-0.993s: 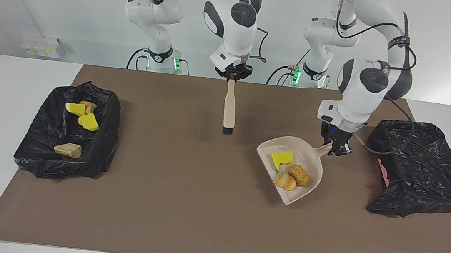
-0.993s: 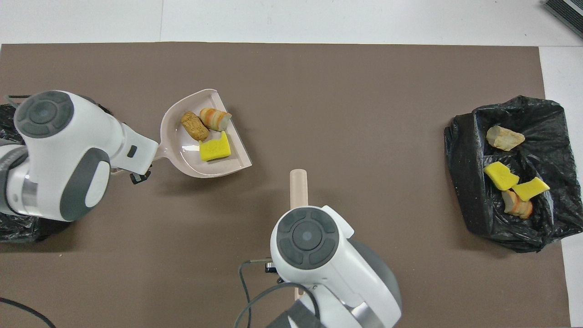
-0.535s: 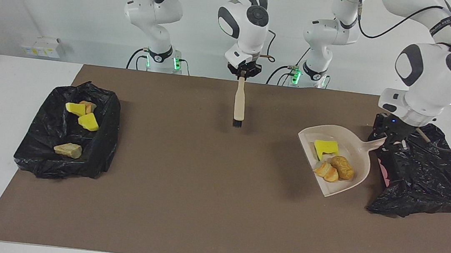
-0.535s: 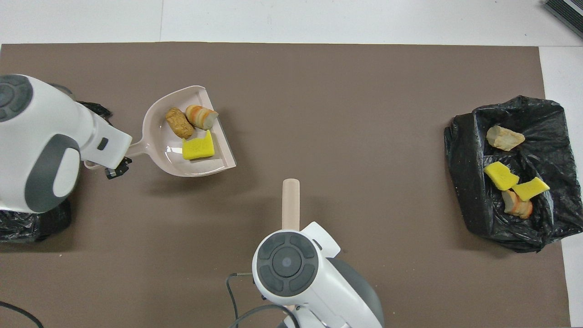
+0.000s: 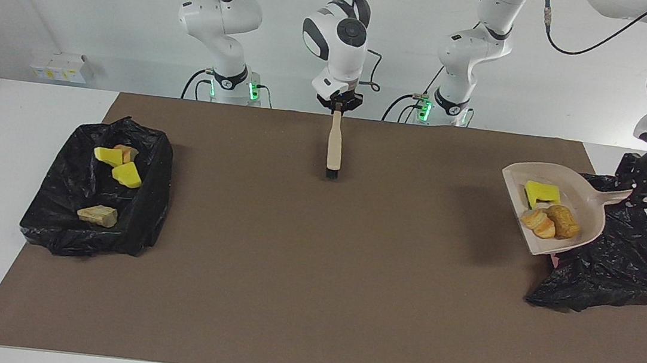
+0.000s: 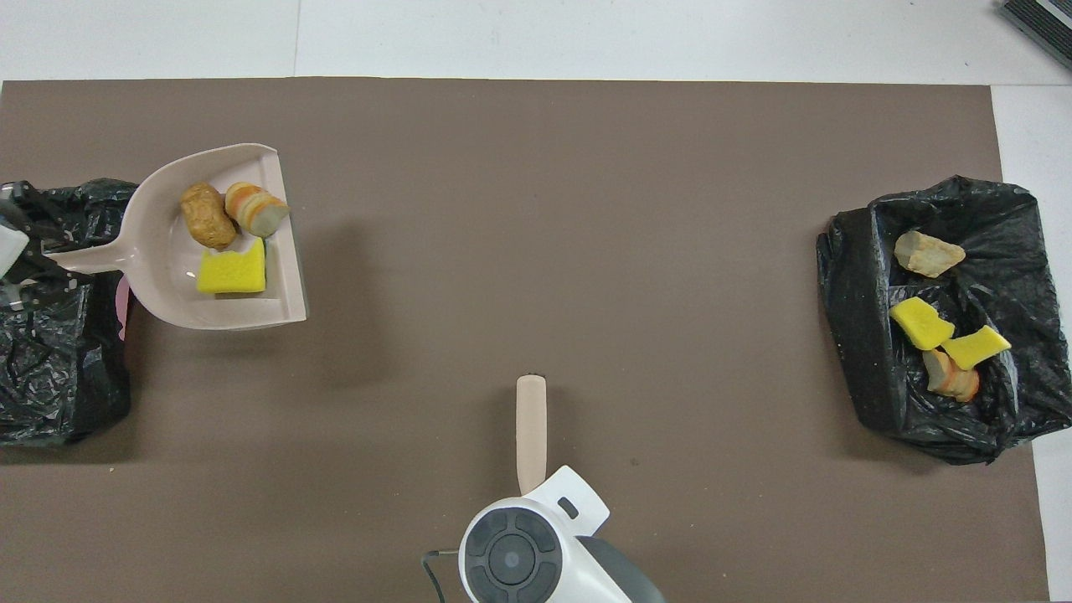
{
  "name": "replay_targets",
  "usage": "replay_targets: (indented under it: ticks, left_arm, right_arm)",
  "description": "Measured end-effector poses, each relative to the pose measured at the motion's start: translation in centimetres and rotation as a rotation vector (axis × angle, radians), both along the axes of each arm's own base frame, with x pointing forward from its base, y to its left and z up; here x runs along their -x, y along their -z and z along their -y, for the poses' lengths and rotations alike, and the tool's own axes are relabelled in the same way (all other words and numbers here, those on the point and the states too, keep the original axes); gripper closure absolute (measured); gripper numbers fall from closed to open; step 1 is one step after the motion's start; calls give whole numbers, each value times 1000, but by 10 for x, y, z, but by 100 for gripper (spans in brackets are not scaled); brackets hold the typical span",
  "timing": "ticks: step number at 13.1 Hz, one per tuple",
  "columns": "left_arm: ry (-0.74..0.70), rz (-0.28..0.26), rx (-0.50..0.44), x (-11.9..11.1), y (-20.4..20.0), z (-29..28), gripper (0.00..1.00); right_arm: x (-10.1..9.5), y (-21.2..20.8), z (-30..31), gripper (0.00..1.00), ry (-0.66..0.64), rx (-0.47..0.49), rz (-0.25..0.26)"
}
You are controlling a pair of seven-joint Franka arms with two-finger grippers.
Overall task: Sweep and dump trash in bin
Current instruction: 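Tip the dustpan into the black bag with the left gripper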
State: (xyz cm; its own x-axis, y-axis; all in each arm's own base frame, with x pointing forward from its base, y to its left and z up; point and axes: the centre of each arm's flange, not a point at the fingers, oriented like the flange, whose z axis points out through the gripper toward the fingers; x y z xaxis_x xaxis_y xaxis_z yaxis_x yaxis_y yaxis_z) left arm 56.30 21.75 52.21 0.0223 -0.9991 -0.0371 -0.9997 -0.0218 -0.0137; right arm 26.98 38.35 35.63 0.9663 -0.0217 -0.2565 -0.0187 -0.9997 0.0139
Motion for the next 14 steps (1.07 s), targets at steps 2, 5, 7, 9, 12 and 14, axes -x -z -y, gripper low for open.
replay_targets:
  ticks: [2, 5, 7, 9, 12, 14]
  left_arm:
    - [19, 26, -38, 9, -9, -42, 69]
    - [72, 61, -204, 3, -22, -75, 69]
    - [107, 86, -319, -3, -25, -87, 69]
    - [120, 74, -386, -5, -20, -93, 69]
    - [124, 21, -493, -9, -4, -87, 69]
    - [150, -8, -587, -15, -4, -77, 69]
  right_arm:
    - [4, 3, 3, 73, 2, -10, 15]
    - [10, 14, 6, 73, 13, -17, 10]
    - [11, 17, 8, 73, 14, -13, 7]
    - [12, 19, 9, 73, 15, -12, 4]
    - [12, 22, 9, 73, 24, -19, 0]
    - [12, 22, 9, 73, 13, -24, 1]
